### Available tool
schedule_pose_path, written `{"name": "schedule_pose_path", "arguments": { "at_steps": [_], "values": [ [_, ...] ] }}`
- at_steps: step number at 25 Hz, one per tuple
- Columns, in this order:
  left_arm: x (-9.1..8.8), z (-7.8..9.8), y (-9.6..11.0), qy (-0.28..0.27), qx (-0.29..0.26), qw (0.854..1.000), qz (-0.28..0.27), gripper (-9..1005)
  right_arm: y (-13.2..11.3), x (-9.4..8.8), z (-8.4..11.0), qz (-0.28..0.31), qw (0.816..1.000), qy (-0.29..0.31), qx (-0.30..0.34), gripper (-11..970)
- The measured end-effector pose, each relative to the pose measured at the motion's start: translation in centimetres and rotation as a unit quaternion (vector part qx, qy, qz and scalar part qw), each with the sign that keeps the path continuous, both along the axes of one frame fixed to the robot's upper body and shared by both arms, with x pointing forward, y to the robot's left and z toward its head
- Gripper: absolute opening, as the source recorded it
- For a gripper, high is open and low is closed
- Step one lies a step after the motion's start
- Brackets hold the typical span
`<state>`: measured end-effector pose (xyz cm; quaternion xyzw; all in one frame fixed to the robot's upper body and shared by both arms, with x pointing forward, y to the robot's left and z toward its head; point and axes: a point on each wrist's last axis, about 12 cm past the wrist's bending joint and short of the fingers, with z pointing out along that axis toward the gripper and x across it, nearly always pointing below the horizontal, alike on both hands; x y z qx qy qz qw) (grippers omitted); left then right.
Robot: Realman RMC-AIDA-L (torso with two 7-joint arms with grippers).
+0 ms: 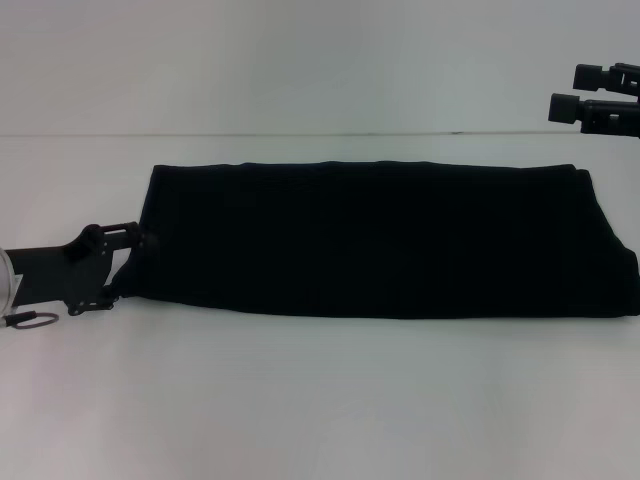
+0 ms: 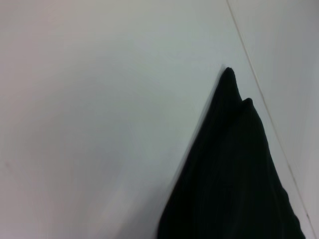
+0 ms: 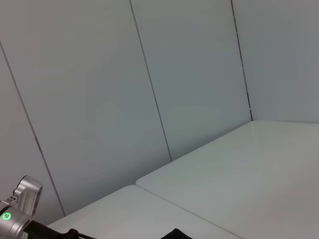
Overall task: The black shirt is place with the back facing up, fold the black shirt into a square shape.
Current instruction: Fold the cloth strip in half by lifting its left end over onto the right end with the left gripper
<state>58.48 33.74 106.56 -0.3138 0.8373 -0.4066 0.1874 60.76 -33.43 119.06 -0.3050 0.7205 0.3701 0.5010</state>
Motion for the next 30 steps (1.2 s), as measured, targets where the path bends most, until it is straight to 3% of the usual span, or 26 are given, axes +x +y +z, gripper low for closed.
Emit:
{"name": "schedule_pose_path", "arguments": {
  "at_steps": [8, 13, 15, 26, 30],
  "values": [
    [-0.2, -0.3, 0.1, 0.001, 0.03, 0.999, -0.02, 761, 0.1, 0.0, 0.1, 0.001, 1.0, -0.001, 0.0, 930],
    [-0.2, -0.3, 0.1, -0.004, 0.041, 0.999, -0.028, 507, 0.1, 0.1, 0.1, 0.001, 1.0, -0.001, 0.0, 930],
    [-0.2, -0.4, 0.1, -0.004, 0.044, 0.999, -0.031, 265, 0.1, 0.1, 0.1, 0.0, 1.0, -0.002, 0.002, 930],
    [-0.2, -0.4, 0.5, -0.035, 0.088, 0.993, -0.065, 46, 0.5, 0.1, -0.3, -0.002, 1.0, 0.003, 0.011, 929],
    [-0.9, 0.1, 2.1, -0.058, 0.123, 0.987, -0.083, 33, 1.3, 0.4, -0.7, -0.01, 1.0, 0.007, 0.018, 929]
  ]
}}
